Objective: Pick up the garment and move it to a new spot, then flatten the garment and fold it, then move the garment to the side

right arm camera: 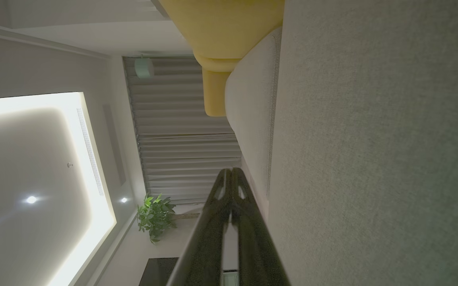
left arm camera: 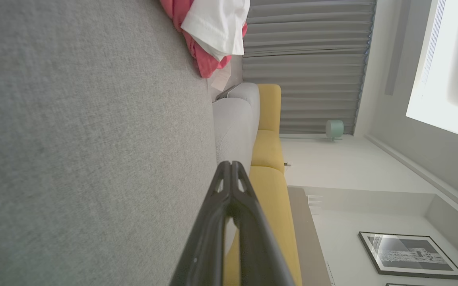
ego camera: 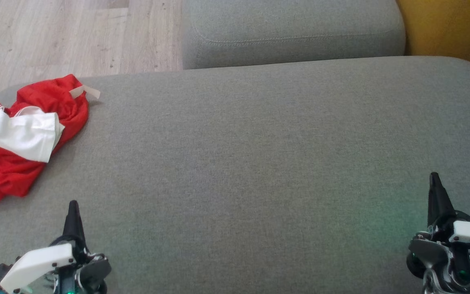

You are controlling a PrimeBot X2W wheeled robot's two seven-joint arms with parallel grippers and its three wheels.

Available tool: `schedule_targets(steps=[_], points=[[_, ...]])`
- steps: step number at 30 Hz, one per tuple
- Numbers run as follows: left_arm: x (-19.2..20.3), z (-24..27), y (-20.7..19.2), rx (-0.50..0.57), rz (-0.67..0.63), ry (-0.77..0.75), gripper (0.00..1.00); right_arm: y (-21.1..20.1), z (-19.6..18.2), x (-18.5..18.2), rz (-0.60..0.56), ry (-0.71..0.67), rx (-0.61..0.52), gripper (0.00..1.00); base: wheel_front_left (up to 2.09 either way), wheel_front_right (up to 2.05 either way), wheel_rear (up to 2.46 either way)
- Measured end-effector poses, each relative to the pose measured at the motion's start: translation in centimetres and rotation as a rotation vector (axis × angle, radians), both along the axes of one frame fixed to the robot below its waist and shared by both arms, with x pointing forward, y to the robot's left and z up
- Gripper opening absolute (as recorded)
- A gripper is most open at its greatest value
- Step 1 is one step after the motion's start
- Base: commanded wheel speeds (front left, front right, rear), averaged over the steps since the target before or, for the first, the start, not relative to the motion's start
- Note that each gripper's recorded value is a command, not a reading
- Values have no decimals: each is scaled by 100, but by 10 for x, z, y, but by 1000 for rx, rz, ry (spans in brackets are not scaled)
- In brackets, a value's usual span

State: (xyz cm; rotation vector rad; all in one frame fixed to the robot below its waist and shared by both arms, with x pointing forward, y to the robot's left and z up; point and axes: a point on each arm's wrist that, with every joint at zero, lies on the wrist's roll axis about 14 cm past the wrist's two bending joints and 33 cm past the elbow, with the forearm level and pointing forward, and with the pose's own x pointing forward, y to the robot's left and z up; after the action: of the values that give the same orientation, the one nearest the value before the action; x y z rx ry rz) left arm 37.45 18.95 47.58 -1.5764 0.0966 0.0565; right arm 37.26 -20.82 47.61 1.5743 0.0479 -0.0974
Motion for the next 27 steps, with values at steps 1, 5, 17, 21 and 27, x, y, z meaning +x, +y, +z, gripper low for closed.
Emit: schedule_targets(steps=[1,5,17,21,27], points=[[0,0,0,0,0,0,0,0,0,0,0,0,0,0,0,0,0],[0,-1,0,0,0,3,100,0,-1,0,0,2,0,100,0,0,0],[-24,-39,-4,-4,3,123,100,5,-43,-25,-1,135,6,100,0,0,0],[-22,-35,-5,13,5,108,100,5,-42,-25,-3,132,-17,100,0,0,0],[-20,-29,-8,63,-8,93,100,4,-35,-22,0,115,-82,100,0,0,0]])
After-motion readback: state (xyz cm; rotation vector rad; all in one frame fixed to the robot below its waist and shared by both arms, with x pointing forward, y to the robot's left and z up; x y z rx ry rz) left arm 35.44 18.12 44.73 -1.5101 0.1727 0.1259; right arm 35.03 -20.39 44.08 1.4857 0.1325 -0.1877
